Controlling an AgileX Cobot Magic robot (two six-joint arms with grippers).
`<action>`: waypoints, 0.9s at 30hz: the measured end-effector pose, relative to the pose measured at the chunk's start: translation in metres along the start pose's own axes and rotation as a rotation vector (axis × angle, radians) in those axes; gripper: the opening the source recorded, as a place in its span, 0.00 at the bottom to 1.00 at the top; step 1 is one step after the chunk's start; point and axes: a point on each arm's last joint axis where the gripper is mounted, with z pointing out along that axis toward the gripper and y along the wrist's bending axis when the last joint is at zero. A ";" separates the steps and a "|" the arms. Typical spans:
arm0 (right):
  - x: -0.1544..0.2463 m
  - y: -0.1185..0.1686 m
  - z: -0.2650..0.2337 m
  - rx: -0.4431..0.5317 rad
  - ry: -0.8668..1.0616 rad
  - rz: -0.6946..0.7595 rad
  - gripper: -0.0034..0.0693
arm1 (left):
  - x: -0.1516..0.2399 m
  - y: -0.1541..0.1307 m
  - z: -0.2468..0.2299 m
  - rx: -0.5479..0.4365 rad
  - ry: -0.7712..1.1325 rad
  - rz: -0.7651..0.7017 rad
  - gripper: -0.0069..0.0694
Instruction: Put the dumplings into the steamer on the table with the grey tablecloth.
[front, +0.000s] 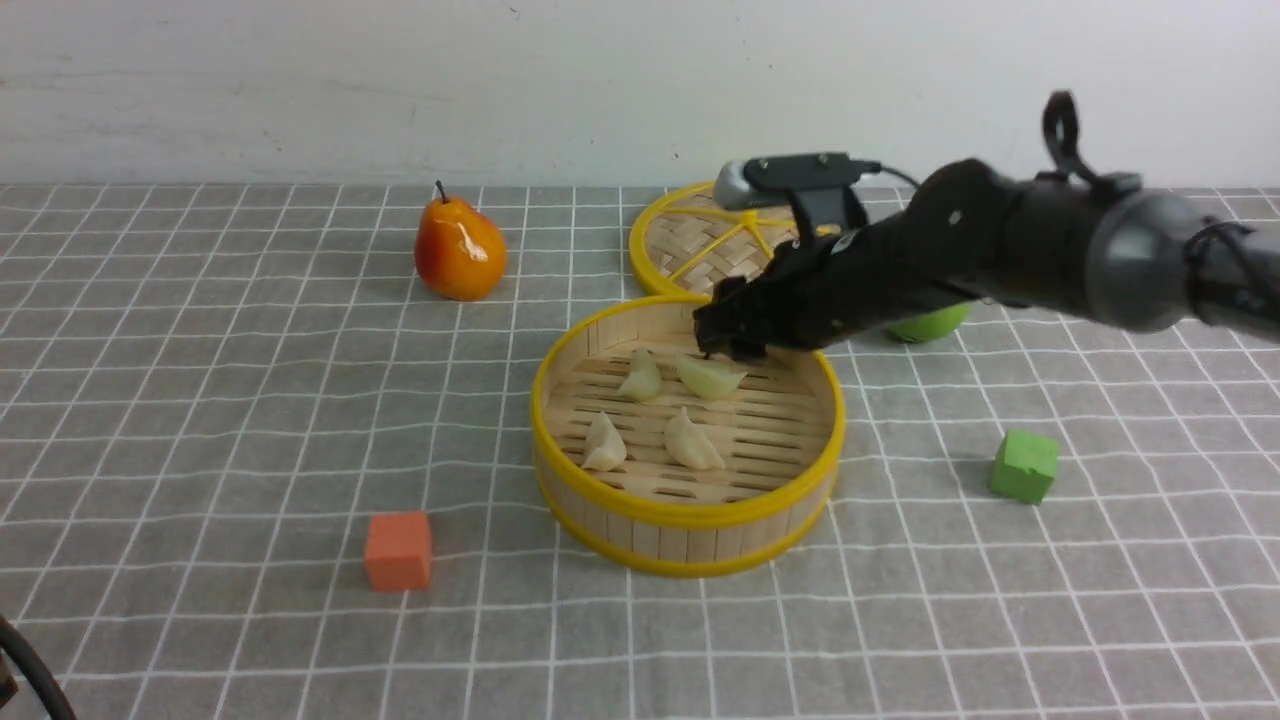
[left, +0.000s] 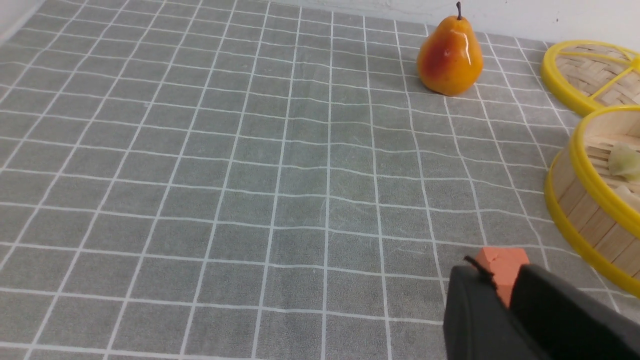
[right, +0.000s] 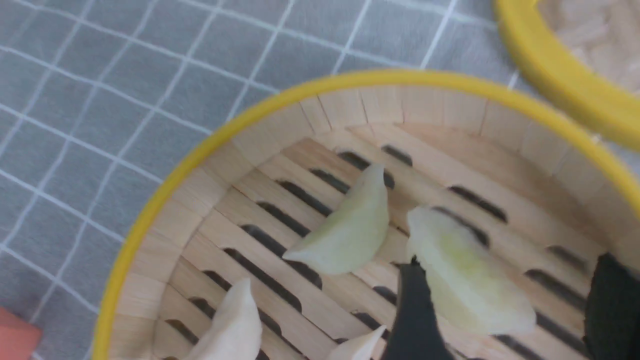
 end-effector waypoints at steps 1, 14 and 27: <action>-0.008 0.001 -0.014 0.000 -0.020 -0.013 0.65 | 0.000 0.000 0.000 0.000 0.000 0.000 0.24; -0.040 0.053 -0.377 0.180 -0.533 -0.312 0.26 | 0.000 0.000 0.000 0.000 0.000 0.000 0.26; 0.175 0.026 -0.377 0.353 -1.026 -0.187 0.02 | 0.001 0.000 0.000 -0.001 0.001 0.001 0.27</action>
